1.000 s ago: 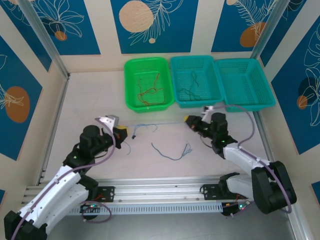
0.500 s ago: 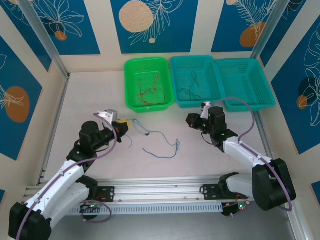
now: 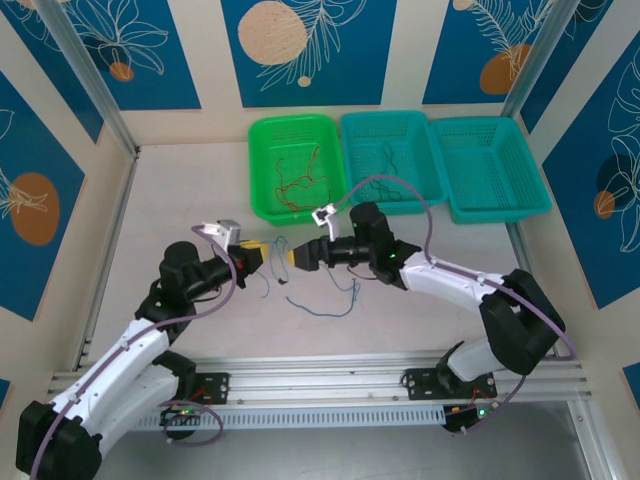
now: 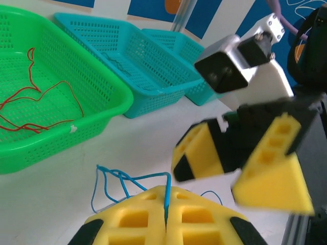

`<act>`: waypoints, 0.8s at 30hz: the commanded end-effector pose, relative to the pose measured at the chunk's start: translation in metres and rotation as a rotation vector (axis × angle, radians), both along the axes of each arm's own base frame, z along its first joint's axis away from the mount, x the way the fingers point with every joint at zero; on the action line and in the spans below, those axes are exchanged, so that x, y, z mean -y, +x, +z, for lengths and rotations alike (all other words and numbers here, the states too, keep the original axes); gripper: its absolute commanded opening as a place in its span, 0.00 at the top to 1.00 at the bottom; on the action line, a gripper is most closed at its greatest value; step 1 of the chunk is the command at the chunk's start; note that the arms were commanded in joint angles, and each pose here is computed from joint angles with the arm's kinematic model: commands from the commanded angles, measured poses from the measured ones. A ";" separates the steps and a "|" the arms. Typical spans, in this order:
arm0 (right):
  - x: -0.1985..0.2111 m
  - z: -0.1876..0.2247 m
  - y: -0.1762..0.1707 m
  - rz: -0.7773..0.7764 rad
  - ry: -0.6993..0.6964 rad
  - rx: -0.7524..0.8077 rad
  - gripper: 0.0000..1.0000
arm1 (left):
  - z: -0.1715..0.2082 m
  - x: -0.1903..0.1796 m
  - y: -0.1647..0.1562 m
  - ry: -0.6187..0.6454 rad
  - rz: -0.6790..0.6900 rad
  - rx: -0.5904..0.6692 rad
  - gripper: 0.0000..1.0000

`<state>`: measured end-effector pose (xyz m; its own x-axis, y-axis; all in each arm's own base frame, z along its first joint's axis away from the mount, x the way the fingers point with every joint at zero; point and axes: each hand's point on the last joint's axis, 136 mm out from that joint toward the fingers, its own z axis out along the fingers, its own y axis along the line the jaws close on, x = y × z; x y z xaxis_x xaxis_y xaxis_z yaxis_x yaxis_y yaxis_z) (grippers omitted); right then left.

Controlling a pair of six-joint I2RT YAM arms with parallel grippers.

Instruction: Untangle the cables

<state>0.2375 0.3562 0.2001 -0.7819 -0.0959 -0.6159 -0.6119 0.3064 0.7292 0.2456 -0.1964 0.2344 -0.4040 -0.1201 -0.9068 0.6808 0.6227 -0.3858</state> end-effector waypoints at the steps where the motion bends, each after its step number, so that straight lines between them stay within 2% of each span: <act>1: -0.021 0.012 -0.009 0.024 0.056 -0.019 0.23 | 0.021 0.004 -0.002 -0.019 -0.021 0.064 1.00; 6: -0.032 -0.011 -0.014 0.018 0.043 -0.048 0.26 | 0.021 0.002 -0.003 -0.020 -0.013 0.066 1.00; 9: -0.044 -0.022 -0.012 0.024 0.031 -0.044 0.34 | 0.024 0.002 -0.003 -0.023 -0.013 0.073 1.00; 12: -0.050 -0.034 0.001 -0.020 0.011 -0.047 0.59 | 0.026 0.001 -0.002 -0.023 0.000 0.076 1.00; 14: -0.045 -0.048 0.017 -0.116 -0.030 -0.058 0.88 | 0.028 -0.006 -0.001 -0.018 0.039 0.080 1.00; 16: -0.030 -0.060 0.031 -0.211 -0.062 -0.079 1.00 | 0.029 -0.014 0.000 -0.001 0.086 0.088 1.00; 18: -0.004 -0.071 0.045 -0.336 -0.094 -0.114 1.00 | 0.026 -0.032 0.004 0.032 0.191 0.080 1.00; 22: 0.078 -0.102 0.062 -0.641 -0.224 -0.232 1.00 | 0.006 -0.096 0.014 0.163 0.539 0.007 1.00; 24: 0.121 -0.113 0.062 -0.773 -0.282 -0.280 1.00 | 0.004 -0.114 0.013 0.181 0.618 0.013 1.00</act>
